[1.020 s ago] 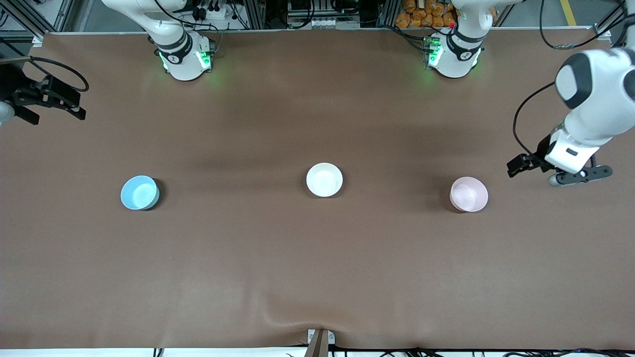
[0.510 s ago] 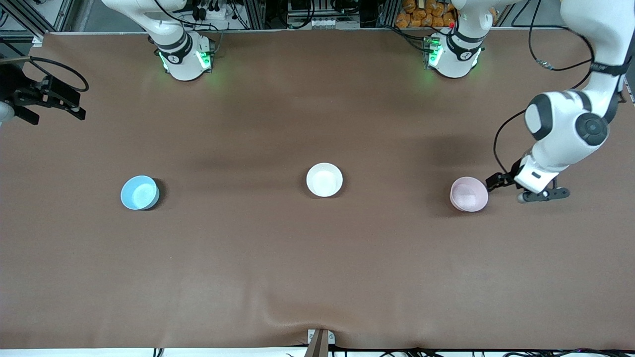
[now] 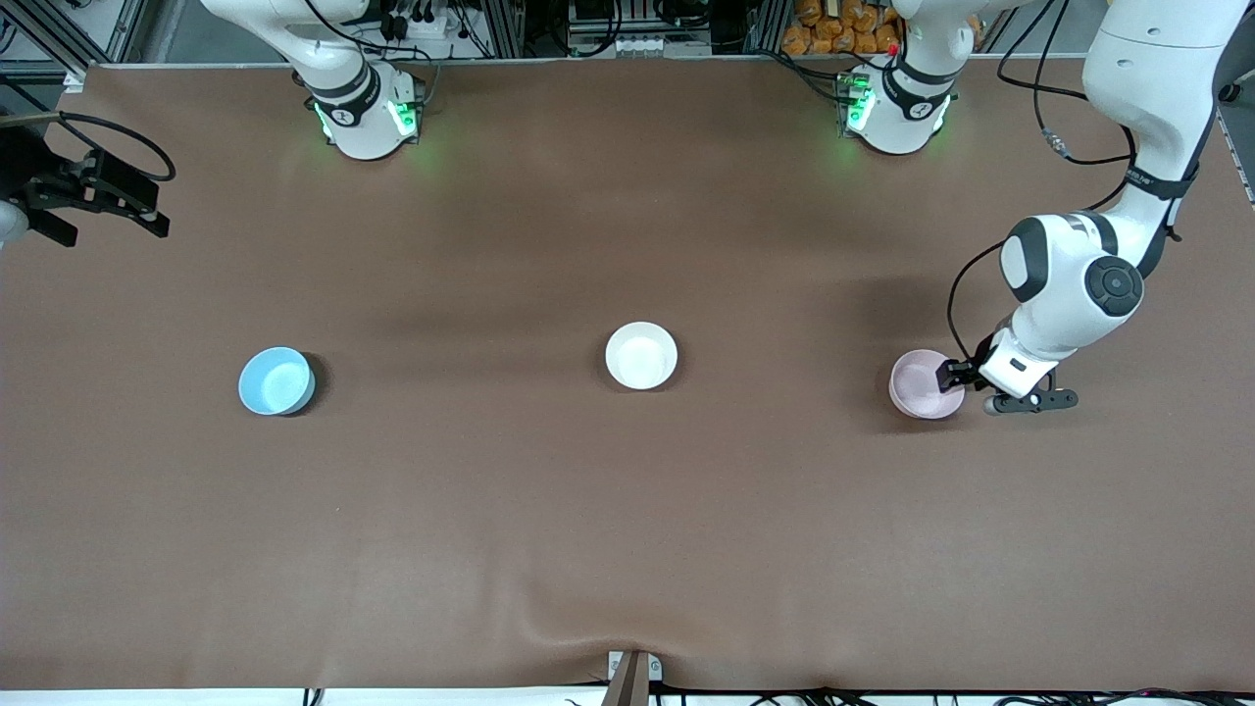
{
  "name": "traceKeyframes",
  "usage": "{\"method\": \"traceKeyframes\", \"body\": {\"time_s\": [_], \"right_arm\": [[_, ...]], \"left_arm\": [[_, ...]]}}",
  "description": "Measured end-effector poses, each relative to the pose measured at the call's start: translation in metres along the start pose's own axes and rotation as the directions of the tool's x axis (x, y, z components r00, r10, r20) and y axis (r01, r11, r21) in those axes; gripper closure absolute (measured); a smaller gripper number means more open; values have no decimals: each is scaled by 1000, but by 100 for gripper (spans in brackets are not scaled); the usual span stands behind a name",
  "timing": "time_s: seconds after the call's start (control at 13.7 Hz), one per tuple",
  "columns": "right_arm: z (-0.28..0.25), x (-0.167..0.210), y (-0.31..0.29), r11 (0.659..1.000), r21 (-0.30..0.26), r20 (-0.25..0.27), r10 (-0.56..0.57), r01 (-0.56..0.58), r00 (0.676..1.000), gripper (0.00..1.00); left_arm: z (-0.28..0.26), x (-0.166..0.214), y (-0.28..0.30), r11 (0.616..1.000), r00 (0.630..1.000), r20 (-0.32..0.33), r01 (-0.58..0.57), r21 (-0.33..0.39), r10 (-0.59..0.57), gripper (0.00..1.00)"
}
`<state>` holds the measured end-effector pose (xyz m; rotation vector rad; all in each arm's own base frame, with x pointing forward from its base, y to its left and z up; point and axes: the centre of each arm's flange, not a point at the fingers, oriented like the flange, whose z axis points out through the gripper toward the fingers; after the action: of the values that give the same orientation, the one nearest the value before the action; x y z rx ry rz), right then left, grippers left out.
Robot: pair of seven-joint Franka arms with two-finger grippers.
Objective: Stack pink and blue bowls on white bowl
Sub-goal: 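Close the left gripper on the pink bowl rim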
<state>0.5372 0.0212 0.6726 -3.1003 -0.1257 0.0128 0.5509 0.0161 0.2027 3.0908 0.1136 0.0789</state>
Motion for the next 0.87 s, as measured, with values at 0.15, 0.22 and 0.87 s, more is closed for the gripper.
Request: {"method": "traceKeyframes", "body": {"time_s": [0.15,0.22,0.87], "right_arm": [[0,0,0,1000,0,0,1,-1,1000,0],[0,0,0,1000,0,0,1,-1,1000,0],[0,0,1,1000,0,0,2,-2,1000,0]], "left_arm": [[3,-1,5,1000,1000,5,-7,-4,7,70],[4,-1,6,1000,1000,7,-13,-5,13,82],[-38,18,62,993,991,-69,-116,-38,113,97]]}}
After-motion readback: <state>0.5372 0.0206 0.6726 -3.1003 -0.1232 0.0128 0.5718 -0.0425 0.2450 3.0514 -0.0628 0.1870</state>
